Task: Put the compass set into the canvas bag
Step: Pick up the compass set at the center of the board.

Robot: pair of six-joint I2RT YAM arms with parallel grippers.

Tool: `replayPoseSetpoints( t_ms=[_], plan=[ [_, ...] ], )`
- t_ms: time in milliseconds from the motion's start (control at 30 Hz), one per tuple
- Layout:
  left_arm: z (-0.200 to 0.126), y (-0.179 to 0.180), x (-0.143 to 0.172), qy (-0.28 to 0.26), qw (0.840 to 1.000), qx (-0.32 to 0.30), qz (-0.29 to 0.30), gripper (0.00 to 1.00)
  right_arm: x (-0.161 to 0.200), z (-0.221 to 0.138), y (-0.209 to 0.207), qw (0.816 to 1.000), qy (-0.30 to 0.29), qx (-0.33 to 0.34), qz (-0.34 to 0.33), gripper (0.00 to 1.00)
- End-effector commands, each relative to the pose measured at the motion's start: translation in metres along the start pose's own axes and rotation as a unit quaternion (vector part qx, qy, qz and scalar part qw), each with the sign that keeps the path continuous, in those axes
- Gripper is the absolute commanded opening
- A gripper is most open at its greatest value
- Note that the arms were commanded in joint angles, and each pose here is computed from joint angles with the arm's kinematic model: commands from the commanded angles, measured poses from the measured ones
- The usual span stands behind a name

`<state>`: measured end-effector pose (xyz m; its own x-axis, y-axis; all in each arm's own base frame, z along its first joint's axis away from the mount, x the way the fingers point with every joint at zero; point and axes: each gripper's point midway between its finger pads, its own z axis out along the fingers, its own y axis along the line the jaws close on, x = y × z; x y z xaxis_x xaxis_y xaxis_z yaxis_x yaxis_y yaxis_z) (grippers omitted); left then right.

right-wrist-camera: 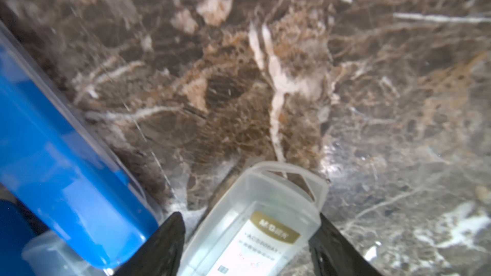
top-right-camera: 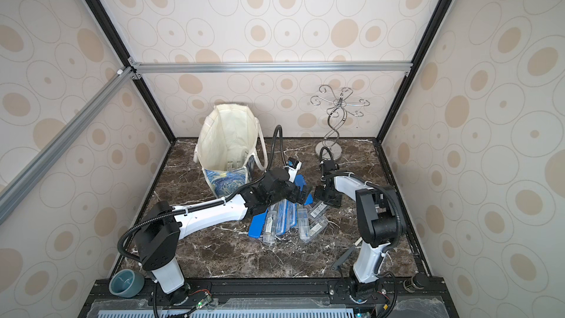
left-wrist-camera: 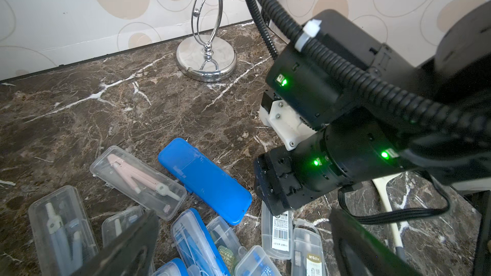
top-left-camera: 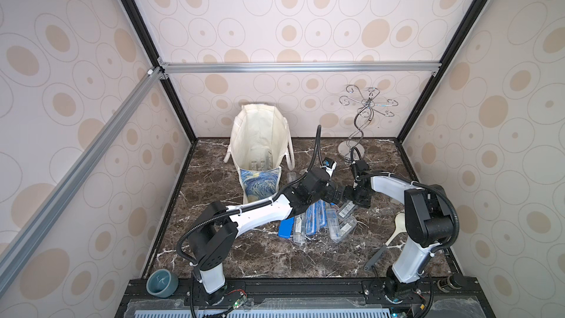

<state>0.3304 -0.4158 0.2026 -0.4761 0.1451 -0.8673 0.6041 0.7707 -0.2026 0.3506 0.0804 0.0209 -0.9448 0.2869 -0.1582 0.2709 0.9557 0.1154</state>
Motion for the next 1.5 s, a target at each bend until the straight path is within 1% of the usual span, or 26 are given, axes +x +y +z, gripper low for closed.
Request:
replayPoseSetpoints(
  t_ms=[0, 133, 200, 233, 300, 467, 533, 633, 700, 800, 1100, 1333, 1467],
  plan=[
    [-0.001, 0.0, -0.004, -0.008, 1.0, -0.005, -0.006, 1.0, -0.002, 0.007, 0.005, 1.0, 0.012, 0.002, 0.002, 0.72],
    [0.0, 0.001, -0.003, -0.007, 1.0, -0.008, -0.007, 1.0, -0.008, 0.013, 0.008, 1.0, 0.018, 0.005, -0.002, 0.66],
    [0.0, 0.001, -0.002, -0.005, 1.0, -0.008, -0.007, 1.0, -0.011, 0.015, 0.01, 1.0, 0.02, 0.003, -0.002, 0.64],
    [0.001, 0.001, -0.002, -0.005, 1.0, -0.008, -0.008, 1.0, -0.012, 0.016, 0.011, 1.0, 0.02, 0.002, -0.002, 0.62],
    [0.001, 0.002, -0.002, -0.005, 1.0, -0.009, -0.009, 1.0, -0.014, 0.018, 0.013, 1.0, 0.021, -0.001, 0.0, 0.61],
    [0.003, 0.002, 0.001, -0.002, 1.0, -0.011, -0.008, 1.0, -0.022, 0.019, 0.018, 1.0, 0.017, -0.004, -0.004, 0.54],
    [0.003, 0.004, 0.002, 0.0, 1.0, -0.012, -0.009, 1.0, -0.025, 0.017, 0.021, 1.0, 0.015, -0.008, -0.009, 0.55],
    [0.004, 0.006, 0.004, 0.004, 1.0, -0.015, -0.013, 1.0, -0.023, 0.011, 0.021, 1.0, 0.016, -0.012, -0.021, 0.65],
    [0.004, 0.01, 0.006, 0.006, 1.0, -0.018, -0.018, 1.0, -0.018, 0.006, 0.018, 0.999, 0.017, -0.01, -0.025, 0.7],
    [0.005, 0.014, 0.01, 0.007, 0.999, -0.018, -0.03, 1.0, -0.007, 0.001, 0.013, 0.999, 0.023, -0.007, -0.028, 0.73],
    [0.007, 0.019, 0.013, 0.007, 0.999, -0.009, -0.04, 1.0, 0.03, -0.007, -0.001, 0.998, 0.032, 0.017, -0.044, 0.71],
    [0.009, 0.018, 0.014, 0.009, 0.999, -0.005, -0.042, 1.0, 0.032, -0.003, 0.007, 0.998, 0.036, 0.01, -0.045, 0.68],
    [0.009, 0.019, 0.015, 0.009, 0.999, -0.006, -0.041, 1.0, 0.027, 0.001, 0.013, 0.999, 0.039, 0.004, -0.037, 0.62]
  ],
)
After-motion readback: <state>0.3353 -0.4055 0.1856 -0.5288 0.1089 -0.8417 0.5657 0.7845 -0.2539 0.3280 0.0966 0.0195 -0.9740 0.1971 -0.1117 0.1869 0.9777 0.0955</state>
